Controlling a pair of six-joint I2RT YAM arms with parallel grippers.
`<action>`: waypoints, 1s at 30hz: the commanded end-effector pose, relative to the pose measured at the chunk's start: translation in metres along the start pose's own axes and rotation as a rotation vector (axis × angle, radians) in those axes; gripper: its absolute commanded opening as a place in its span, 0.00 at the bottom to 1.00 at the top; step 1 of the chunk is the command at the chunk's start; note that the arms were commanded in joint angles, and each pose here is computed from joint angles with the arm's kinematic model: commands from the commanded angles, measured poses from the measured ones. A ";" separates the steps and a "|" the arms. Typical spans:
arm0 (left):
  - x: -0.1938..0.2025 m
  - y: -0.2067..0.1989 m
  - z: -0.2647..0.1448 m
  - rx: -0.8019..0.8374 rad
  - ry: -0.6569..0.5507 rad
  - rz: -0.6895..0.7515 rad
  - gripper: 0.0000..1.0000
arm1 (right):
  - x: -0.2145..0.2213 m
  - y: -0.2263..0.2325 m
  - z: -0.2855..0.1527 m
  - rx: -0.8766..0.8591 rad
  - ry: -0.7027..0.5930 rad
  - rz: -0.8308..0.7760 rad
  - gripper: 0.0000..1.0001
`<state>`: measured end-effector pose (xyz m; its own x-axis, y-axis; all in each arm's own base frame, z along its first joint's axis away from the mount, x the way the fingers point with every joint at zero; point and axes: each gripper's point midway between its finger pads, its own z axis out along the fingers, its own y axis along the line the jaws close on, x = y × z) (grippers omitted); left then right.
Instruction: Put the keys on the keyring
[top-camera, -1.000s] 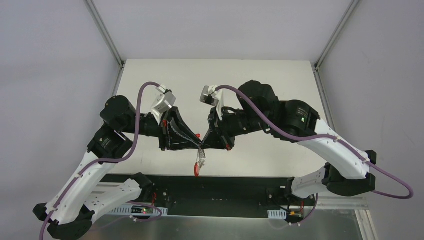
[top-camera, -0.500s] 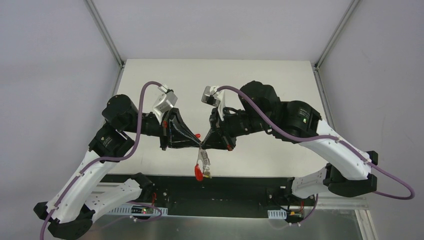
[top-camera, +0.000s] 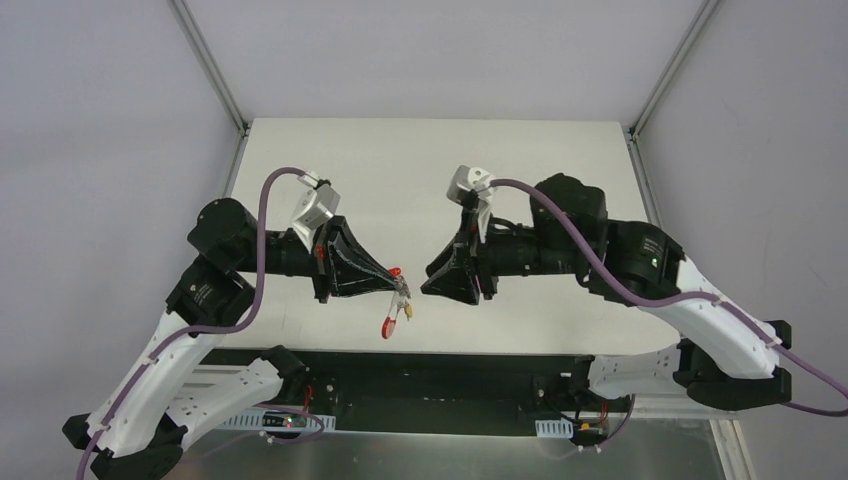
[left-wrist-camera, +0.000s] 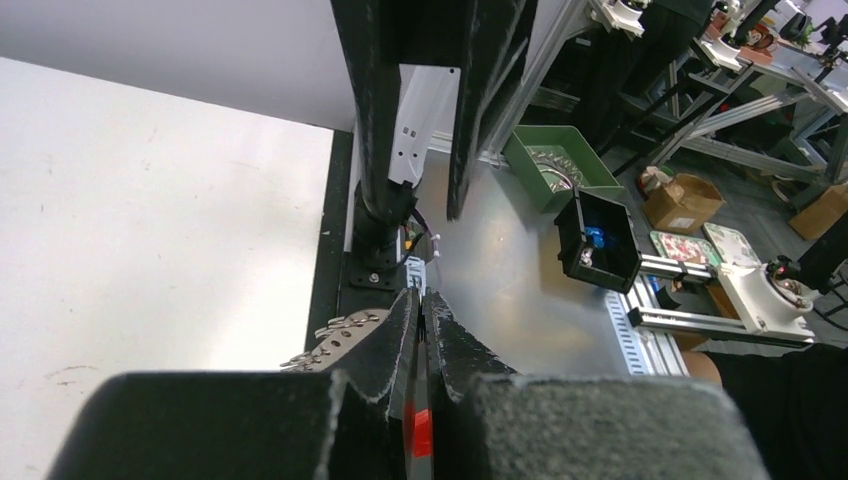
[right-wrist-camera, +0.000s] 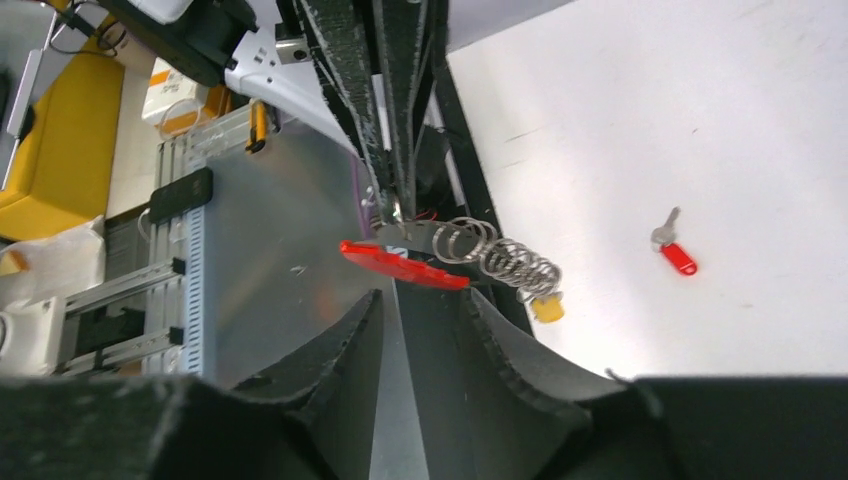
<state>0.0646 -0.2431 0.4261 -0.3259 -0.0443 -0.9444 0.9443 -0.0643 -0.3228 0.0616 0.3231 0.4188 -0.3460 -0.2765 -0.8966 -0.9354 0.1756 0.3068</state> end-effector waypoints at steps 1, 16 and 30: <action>-0.023 -0.015 -0.005 0.019 -0.066 0.138 0.00 | -0.025 -0.007 -0.013 0.061 -0.134 -0.036 0.40; -0.010 -0.006 -0.013 -0.033 -0.066 0.302 0.00 | 0.005 -0.066 0.004 0.286 -0.057 -0.037 0.49; 0.006 0.027 -0.031 -0.268 -0.038 0.283 0.00 | 0.080 -0.195 0.080 0.424 0.036 0.370 0.50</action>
<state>0.0800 -0.2224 0.4090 -0.0942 -0.0519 -0.9942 0.9865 0.1291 -0.1002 0.2062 0.3224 0.2674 -0.6125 -0.2596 -0.7466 -0.6781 0.6579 0.3276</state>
